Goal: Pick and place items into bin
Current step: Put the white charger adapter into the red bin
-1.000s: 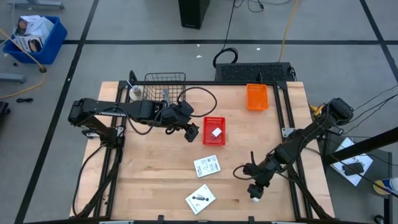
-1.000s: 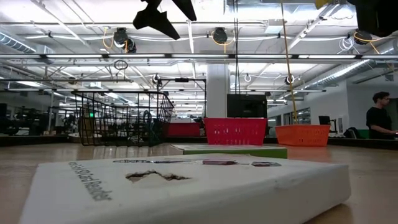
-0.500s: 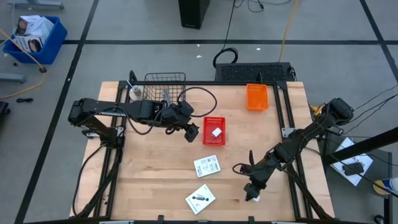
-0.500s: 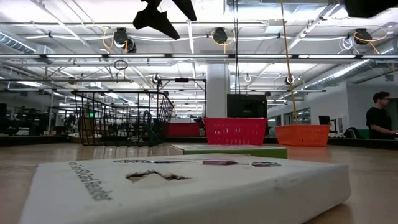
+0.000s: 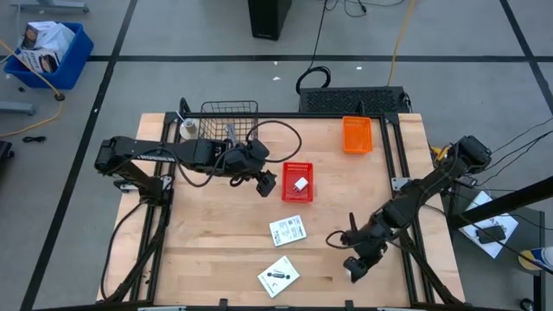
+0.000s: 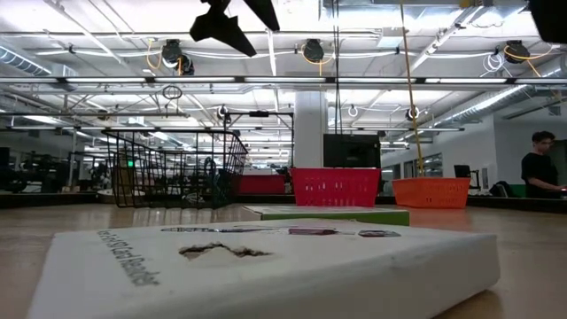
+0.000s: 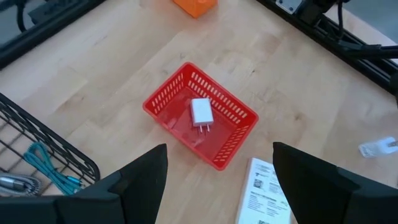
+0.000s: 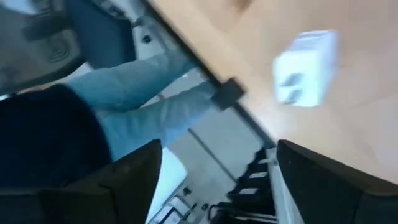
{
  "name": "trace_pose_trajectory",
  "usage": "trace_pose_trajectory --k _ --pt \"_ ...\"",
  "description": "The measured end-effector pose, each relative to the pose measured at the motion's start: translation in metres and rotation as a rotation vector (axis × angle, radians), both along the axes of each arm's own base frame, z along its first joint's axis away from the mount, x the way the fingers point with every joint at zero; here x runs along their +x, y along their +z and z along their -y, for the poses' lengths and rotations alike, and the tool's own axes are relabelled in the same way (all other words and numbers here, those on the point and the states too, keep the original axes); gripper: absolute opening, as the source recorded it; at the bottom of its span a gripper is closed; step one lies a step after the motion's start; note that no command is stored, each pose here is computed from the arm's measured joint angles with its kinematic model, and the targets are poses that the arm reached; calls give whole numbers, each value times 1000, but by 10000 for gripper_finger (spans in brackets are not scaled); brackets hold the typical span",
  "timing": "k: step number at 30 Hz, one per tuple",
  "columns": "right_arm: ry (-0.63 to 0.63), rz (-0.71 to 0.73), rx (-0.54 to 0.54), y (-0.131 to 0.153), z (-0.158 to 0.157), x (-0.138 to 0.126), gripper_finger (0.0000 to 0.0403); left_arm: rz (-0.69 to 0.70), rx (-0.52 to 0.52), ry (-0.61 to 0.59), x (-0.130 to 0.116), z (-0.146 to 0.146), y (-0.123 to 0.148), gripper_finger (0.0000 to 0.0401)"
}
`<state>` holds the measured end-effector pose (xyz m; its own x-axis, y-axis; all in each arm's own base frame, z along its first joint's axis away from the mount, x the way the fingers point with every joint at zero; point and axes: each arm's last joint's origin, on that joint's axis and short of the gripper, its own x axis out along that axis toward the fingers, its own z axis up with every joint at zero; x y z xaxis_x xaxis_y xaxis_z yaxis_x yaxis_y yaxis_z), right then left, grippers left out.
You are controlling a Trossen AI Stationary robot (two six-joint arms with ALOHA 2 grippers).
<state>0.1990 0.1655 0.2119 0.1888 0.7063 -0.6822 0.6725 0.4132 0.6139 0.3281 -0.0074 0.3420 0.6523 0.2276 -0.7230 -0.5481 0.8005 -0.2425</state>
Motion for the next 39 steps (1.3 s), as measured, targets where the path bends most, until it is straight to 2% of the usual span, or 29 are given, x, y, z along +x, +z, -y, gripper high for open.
trace_pose_trajectory --k 3,8,19,23,31,35,39 --pt "-5 -26 -55 -4 9 1 325 -3 12 -7 0 0 0 292" --pt "-16 32 -127 -6 13 3 322 -4 15 -10 0 0 0 292" --pt "51 49 -166 -19 0 3 320 -5 17 -12 0 0 0 292" --pt "30 35 -191 -12 -1 4 320 -8 27 -19 0 0 0 292" --pt "10 75 -277 21 -7 12 319 -25 28 -18 -1 -1 -1 292" --pt "74 38 -372 26 -13 15 311 -26 27 -14 -1 -2 -1 292" --pt "135 61 -430 22 -27 21 298 -30 27 -16 -2 -2 -1 292"
